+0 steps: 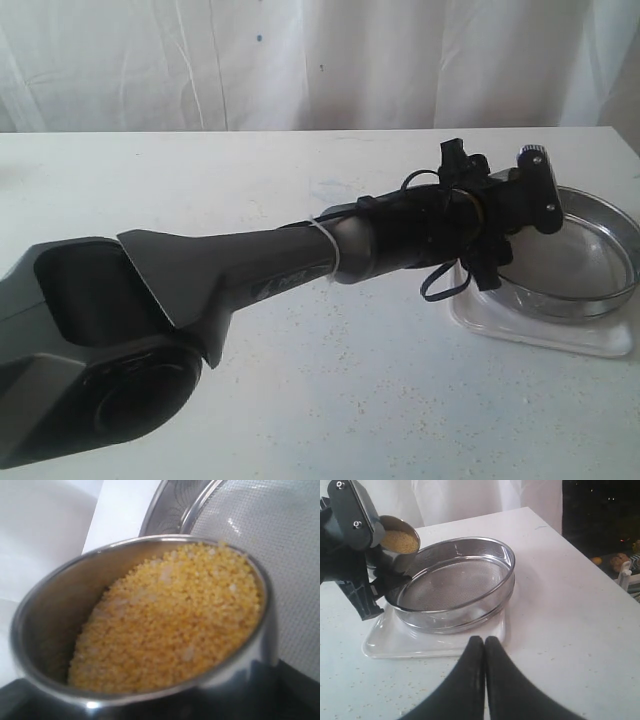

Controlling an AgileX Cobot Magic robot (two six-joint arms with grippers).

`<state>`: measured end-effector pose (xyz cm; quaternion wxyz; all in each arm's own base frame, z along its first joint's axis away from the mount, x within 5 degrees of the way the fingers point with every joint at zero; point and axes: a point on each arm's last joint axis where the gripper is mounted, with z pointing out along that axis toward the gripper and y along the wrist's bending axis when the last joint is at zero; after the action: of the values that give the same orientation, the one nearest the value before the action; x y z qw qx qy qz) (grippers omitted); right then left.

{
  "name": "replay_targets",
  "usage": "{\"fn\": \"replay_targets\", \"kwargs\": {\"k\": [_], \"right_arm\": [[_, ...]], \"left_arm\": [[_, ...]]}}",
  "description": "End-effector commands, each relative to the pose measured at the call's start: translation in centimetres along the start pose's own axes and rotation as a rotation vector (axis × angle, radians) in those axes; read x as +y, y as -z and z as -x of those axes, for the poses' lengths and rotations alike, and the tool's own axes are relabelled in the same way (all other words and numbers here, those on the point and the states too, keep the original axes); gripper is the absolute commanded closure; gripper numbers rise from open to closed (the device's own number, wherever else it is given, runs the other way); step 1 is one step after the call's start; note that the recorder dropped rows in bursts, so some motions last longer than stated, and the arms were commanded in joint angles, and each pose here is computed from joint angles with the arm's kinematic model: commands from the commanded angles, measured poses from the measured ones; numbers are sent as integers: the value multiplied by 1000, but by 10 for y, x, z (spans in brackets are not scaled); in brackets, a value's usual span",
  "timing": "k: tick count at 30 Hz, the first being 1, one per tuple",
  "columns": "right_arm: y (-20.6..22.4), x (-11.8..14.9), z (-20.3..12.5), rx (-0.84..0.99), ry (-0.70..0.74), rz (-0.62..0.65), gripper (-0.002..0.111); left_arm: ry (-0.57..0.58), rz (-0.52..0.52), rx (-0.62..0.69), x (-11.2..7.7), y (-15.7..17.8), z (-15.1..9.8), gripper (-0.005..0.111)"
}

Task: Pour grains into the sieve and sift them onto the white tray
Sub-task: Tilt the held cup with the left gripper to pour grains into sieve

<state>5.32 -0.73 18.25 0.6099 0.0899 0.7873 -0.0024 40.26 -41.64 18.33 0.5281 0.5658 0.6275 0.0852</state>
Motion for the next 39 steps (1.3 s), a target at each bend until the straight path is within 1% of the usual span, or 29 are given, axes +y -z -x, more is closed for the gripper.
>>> {"fn": "replay_targets", "kwargs": {"k": [1,7,11,13,15,19,22,25,28,33,39], "right_arm": [[0,-1,0,-5,7,-6,108],[0,-1,0,-5,7,-6,108],[0,-1,0,-5,7,-6,108],[0,-1,0,-5,7,-6,108],[0,-1,0,-5,7,-6,108],[0,-1,0,-5,7,-6,108],[0,-1,0,-5,7,-6,108],[0,-1,0,-5,7,-6,108],[0,-1,0,-5,7,-6,108],[0,-1,0,-5,7,-6,108],[0,-1,0,-5,7,-6,108]], "left_arm": [[-37,34,7,9,4,4,107],[-120,65,12,12,4,4,107],[-239,112,47,15,6,5,107],[-278,135,59,18,9,7,107],[-278,142,47,21,12,11,107],[-303,150,45,21,12,12,107],[-386,178,43,19,14,18,107],[-424,186,30,14,16,25,107],[-502,221,33,17,17,26,107],[-587,257,30,20,18,28,107],[-684,279,12,18,14,27,107]]}}
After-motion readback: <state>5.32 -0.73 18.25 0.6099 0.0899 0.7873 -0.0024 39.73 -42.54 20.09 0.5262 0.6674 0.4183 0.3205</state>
